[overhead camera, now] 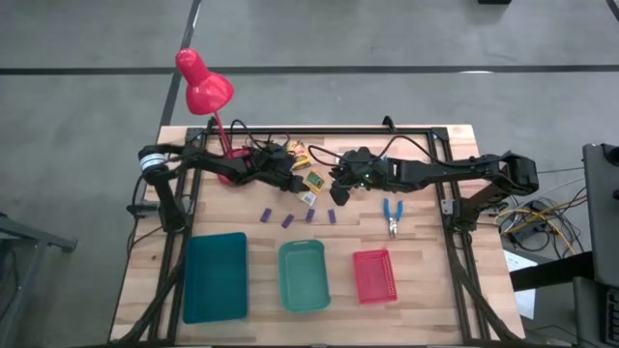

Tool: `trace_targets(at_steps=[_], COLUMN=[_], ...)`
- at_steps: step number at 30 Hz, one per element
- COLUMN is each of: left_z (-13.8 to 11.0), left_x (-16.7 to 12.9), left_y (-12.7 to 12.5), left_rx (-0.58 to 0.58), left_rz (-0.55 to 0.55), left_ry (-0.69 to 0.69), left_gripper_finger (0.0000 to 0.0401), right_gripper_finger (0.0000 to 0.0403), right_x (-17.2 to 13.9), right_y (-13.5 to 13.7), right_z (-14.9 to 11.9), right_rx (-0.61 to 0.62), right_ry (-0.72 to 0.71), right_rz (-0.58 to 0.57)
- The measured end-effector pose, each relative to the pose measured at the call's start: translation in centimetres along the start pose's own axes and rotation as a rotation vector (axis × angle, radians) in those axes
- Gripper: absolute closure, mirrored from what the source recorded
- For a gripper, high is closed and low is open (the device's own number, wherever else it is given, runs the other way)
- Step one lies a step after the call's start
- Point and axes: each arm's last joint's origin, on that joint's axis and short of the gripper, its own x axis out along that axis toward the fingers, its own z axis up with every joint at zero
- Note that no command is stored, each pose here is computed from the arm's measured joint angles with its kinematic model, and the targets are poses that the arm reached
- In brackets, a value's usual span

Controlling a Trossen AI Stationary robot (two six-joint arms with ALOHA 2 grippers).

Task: Pick & Place School Supplies
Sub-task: Put the crayon box into the blue bin

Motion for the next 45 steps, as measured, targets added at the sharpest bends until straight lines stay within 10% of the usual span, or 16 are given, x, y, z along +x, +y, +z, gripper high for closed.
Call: trace_targets(at_steps=[14, 31, 45], left_z=[1.8, -1.8, -3.6], left_x=[-7.0, -18.0, -19.2], left_y=[-6.5, -10.5, -11.6], left_rx=[0.216, 0.276, 0.394], left_rz=[-0.143, 0.034, -0.032], left_ry=[-0.177, -0.325, -0.275], left_gripper_finger=[0.0362, 0.0362, 0.0362], right_gripper_finger=[0.0335, 0.0335, 0.0335], right_x=[0.0, 0.0, 0.2], right_y=[-0.3, -0.5, -1.3], right_z=[-0.4, -0.5, -0.2], right_rx=[-0.016, -0.063, -0.081], right_ry=[0.039, 0.042, 0.04], right_rz=[-0.042, -0.074, -0.097])
